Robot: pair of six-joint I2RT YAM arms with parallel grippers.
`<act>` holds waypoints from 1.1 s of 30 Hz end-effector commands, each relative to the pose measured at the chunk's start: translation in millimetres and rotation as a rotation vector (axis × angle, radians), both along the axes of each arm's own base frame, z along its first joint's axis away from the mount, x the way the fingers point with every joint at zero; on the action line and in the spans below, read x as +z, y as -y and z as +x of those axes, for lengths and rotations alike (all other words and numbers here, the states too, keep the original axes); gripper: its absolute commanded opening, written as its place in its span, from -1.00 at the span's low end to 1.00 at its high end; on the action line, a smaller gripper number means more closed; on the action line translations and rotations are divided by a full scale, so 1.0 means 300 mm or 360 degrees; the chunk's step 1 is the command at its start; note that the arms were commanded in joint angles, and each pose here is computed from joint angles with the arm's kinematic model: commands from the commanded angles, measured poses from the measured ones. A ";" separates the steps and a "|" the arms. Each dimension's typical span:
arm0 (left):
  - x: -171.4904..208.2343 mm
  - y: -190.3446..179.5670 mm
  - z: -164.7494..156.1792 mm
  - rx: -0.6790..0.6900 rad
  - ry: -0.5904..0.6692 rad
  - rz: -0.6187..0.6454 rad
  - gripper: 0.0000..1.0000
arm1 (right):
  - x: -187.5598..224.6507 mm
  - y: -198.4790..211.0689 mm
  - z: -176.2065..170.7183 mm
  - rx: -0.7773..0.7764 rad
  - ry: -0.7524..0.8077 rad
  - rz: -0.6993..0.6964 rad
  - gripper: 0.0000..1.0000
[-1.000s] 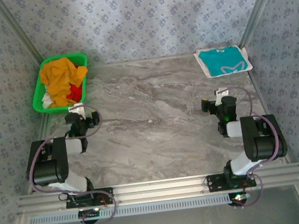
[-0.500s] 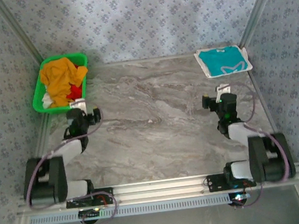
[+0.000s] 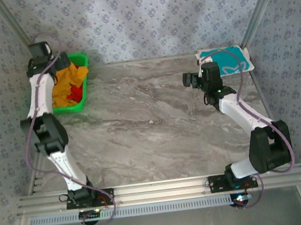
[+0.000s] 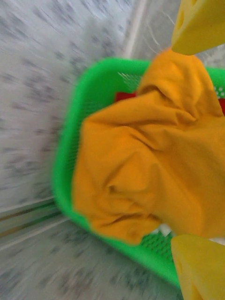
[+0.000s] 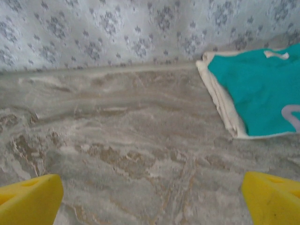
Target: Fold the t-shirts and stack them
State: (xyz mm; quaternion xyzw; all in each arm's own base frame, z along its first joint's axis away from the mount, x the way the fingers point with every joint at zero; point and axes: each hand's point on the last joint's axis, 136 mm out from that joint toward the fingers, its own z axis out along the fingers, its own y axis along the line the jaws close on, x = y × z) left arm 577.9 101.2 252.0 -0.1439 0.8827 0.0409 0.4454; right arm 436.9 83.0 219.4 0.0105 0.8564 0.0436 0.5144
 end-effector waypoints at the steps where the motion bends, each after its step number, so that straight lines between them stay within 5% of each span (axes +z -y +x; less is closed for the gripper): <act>1: -0.101 0.009 -0.019 -0.0020 -0.0263 -0.0054 0.96 | 0.063 0.003 -0.027 -0.0046 0.0040 0.0035 1.00; 11: -0.269 -0.043 0.126 -0.0027 -0.0325 -0.0053 0.89 | 0.075 0.051 -0.086 -0.0121 0.0062 0.0002 1.00; 15: -0.326 -0.081 0.132 -0.0004 -0.0350 -0.0144 0.43 | 0.072 0.070 -0.101 -0.0147 0.0056 -0.0019 1.00; 19: -0.353 -0.096 0.136 -0.0019 -0.0358 -0.0143 0.39 | 0.073 0.079 -0.103 -0.0157 0.0056 -0.0015 1.00; 21: -0.363 -0.092 0.142 -0.0042 -0.0359 -0.0151 0.12 | 0.075 0.076 -0.097 -0.0152 0.0063 -0.0001 1.00; 24: -0.367 -0.089 0.152 -0.0063 -0.0346 -0.0155 0.01 | 0.079 0.064 -0.089 -0.0133 0.0062 0.0018 1.00; 30: -0.285 -0.064 0.171 -0.0116 -0.0249 -0.0208 -0.89 | 0.080 0.059 -0.086 -0.0128 0.0058 0.0040 1.00; 33: -0.184 -0.045 0.181 -0.0145 -0.0138 -0.0231 -1.00 | 0.086 0.058 -0.088 -0.0130 0.0058 0.0051 1.00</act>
